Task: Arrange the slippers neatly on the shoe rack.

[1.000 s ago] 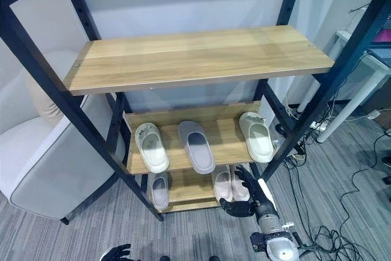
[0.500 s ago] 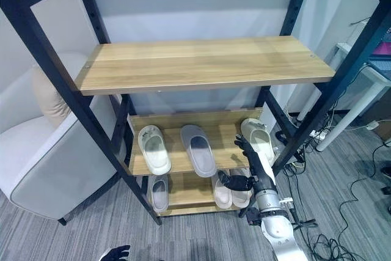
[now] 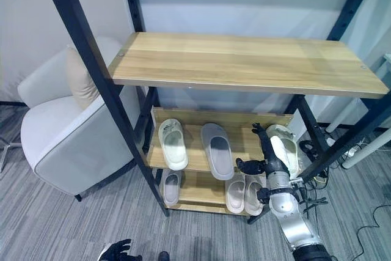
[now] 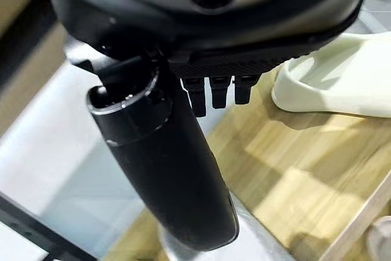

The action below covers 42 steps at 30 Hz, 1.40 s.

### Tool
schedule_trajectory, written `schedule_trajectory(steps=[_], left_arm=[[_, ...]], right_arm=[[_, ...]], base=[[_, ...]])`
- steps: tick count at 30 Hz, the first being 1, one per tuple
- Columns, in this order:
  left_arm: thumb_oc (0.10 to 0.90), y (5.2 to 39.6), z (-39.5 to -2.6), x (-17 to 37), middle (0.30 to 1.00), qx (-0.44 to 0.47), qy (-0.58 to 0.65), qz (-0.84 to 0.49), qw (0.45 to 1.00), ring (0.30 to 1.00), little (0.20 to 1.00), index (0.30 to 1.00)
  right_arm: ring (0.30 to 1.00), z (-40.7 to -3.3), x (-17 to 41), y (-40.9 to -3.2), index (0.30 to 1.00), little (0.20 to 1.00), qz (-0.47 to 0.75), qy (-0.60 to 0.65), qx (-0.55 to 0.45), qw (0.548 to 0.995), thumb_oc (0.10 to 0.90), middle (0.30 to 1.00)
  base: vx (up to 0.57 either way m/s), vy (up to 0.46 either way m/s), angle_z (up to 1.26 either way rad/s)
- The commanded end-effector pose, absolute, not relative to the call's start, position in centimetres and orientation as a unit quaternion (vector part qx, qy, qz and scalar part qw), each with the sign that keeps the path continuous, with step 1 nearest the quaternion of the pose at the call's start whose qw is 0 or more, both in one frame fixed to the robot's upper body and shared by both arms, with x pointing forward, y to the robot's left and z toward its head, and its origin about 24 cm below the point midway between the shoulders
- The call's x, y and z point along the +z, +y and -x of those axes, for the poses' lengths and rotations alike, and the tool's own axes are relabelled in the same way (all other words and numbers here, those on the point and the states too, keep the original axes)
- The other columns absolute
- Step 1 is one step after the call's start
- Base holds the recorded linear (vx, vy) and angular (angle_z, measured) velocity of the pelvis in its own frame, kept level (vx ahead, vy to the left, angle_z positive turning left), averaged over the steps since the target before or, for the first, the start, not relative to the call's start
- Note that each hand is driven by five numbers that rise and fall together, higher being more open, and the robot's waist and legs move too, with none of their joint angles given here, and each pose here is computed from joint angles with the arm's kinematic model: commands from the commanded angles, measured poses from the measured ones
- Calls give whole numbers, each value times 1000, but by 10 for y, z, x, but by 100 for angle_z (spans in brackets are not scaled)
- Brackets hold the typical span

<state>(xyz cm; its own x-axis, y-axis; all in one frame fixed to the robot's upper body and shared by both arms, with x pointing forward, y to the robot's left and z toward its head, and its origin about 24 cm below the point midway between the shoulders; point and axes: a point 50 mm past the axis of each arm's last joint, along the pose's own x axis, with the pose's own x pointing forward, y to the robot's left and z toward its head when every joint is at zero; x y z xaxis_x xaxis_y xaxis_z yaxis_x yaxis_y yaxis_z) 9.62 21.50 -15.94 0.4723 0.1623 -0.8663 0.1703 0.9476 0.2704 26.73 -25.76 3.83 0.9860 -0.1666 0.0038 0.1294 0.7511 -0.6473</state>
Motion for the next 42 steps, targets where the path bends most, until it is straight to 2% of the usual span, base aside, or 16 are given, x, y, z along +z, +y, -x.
schedule_trajectory(steps=[1, 14, 15, 16, 17, 18, 28, 36, 42], left_arm=[[800, 206, -78, -167, 900, -39, 551, -180, 814, 900, 900, 900], [800, 208, -78, -168, 900, -37, 555, -187, 810, 900, 900, 900], [800, 208, -77, -168, 900, -37, 556, -188, 809, 900, 900, 900], [800, 208, -77, -168, 900, -37, 557, -189, 808, 900, 900, 900], [800, 209, -76, -168, 900, -37, 558, -190, 807, 900, 900, 900], [800, 209, -76, -168, 900, -37, 558, -190, 807, 900, 900, 900], [800, 212, -71, -169, 900, -30, 568, -186, 801, 900, 900, 900], [800, 212, -70, -169, 900, -26, 569, -177, 802, 900, 900, 900], [800, 209, -70, -169, 900, -26, 567, -168, 806, 900, 900, 900]], right_arm=[[900, -302, 111, -255, 900, 900, 331, -122, -116, 928, 800, 900], [900, -330, 111, -246, 900, 900, 333, -100, -115, 930, 800, 900], [773, -332, 109, -247, 773, 773, 337, -95, -115, 930, 715, 773], [575, -333, 108, -247, 575, 575, 342, -90, -115, 928, 584, 575], [493, -335, 105, -248, 493, 493, 346, -81, -114, 928, 529, 493], [300, -336, 103, -249, 300, 300, 351, -73, -115, 926, 400, 300], [300, -332, 96, -257, 300, 300, 371, -51, -103, 922, 400, 300], [300, -296, 110, -258, 300, 300, 373, -111, -77, 918, 400, 300], [300, -260, 125, -245, 300, 300, 343, -174, -37, 922, 400, 300]], base=[[1, 0, 5], [8, 4, 10], [15, 3, 14], [18, 2, 7], [0, 0, 0], [0, 0, 0], [3, 1, 2], [0, 0, 0], [-13, -7, -6]])
